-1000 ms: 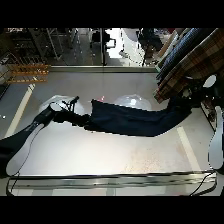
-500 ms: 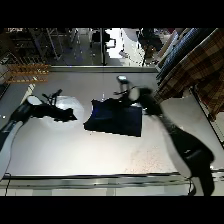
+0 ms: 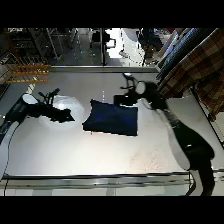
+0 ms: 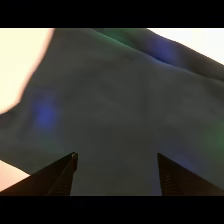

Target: Fold the clothes and pants, and hang the long-sleeved shirts on hangers.

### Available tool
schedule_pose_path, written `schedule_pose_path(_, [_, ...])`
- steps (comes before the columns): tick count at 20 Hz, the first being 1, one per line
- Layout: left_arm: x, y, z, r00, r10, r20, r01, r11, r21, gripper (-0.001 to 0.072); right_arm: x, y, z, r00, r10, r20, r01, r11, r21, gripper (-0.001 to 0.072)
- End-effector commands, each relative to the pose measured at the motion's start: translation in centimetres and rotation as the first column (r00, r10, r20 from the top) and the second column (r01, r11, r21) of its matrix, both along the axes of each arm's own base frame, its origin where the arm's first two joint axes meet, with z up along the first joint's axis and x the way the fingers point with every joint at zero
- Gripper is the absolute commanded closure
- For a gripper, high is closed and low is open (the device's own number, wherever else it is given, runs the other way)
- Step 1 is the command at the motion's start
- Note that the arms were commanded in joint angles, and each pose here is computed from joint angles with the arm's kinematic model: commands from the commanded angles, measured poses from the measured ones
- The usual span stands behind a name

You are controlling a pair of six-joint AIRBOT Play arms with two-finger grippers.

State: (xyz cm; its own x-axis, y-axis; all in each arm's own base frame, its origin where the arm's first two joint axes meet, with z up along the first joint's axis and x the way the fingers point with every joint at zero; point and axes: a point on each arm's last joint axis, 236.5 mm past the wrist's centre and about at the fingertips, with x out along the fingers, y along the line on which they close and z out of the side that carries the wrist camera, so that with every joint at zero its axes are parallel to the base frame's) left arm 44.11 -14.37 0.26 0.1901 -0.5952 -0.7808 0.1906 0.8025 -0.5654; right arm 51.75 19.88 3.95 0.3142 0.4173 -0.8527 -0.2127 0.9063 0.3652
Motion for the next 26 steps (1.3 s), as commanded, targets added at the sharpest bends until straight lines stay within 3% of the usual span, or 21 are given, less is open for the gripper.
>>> schedule_pose_path(1, [1.4, -3.4, -2.3, 0.999, -0.011, 0.038, 0.010, 1.000, 0.010, 0.0692, -4.2, -9.1, -1.0, 0.974, -0.017, -0.227, 0.046, 0.991, 0.122, 0.0133])
schedule_pose_path(4, [0.8, -4.7, -3.5, 0.999, -0.040, 0.014, 0.040, 0.999, 0.015, 0.0692, -5.1, -12.7, -5.2, 0.948, -0.077, -0.308, 0.181, 0.928, 0.327, 0.0063])
schedule_pose_path(7, [0.2, -5.4, -2.9, 0.999, -0.049, -0.011, 0.048, 0.998, -0.027, 0.0692, -3.4, -12.2, -7.4, 0.974, -0.036, -0.222, 0.150, 0.840, 0.522, 0.0020])
schedule_pose_path(11, [-4.0, -6.8, -2.6, 0.977, -0.166, -0.135, 0.157, 0.985, -0.074, 0.0692, -1.9, -10.2, -10.7, 0.979, 0.040, -0.198, 0.080, 0.821, 0.565, 0.0020])
schedule_pose_path(15, [-6.8, -9.0, -2.4, 0.948, -0.262, -0.181, 0.249, 0.964, -0.090, 0.0692, -2.0, -5.2, -11.5, 0.953, 0.232, -0.195, -0.072, 0.799, 0.597, 0.0023])
schedule_pose_path(16, [-7.2, -9.8, -2.3, 0.943, -0.279, -0.182, 0.265, 0.959, -0.098, 0.0692, -2.0, -4.5, -11.6, 0.942, 0.266, -0.203, -0.100, 0.803, 0.587, 0.0047])
schedule_pose_path(17, [-7.9, -10.7, -2.0, 0.935, -0.300, -0.187, 0.283, 0.952, -0.113, 0.0693, -1.3, -4.5, -11.7, 0.943, 0.272, -0.192, -0.122, 0.819, 0.561, 0.0149])
schedule_pose_path(18, [-8.6, -11.5, -1.8, 0.927, -0.322, -0.193, 0.302, 0.945, -0.128, 0.0693, -0.6, -4.9, -11.3, 0.948, 0.268, -0.171, -0.138, 0.831, 0.539, 0.0283])
schedule_pose_path(19, [-9.3, -12.2, -1.5, 0.917, -0.348, -0.198, 0.325, 0.936, -0.136, 0.0692, 0.0, -5.6, -10.4, 0.952, 0.269, -0.144, -0.159, 0.841, 0.518, 0.0557])
schedule_pose_path(20, [-10.2, -12.7, -1.1, 0.906, -0.373, -0.200, 0.351, 0.926, -0.139, 0.0692, 0.3, -6.4, -9.0, 0.956, 0.260, -0.136, -0.156, 0.843, 0.515, 0.0674])
schedule_pose_path(26, [-14.8, -13.1, 4.2, 0.847, -0.504, -0.167, 0.485, 0.863, -0.141, 0.0693, 0.2, -16.7, 2.5, 0.999, -0.013, -0.052, 0.035, 0.892, 0.451, 0.0693])
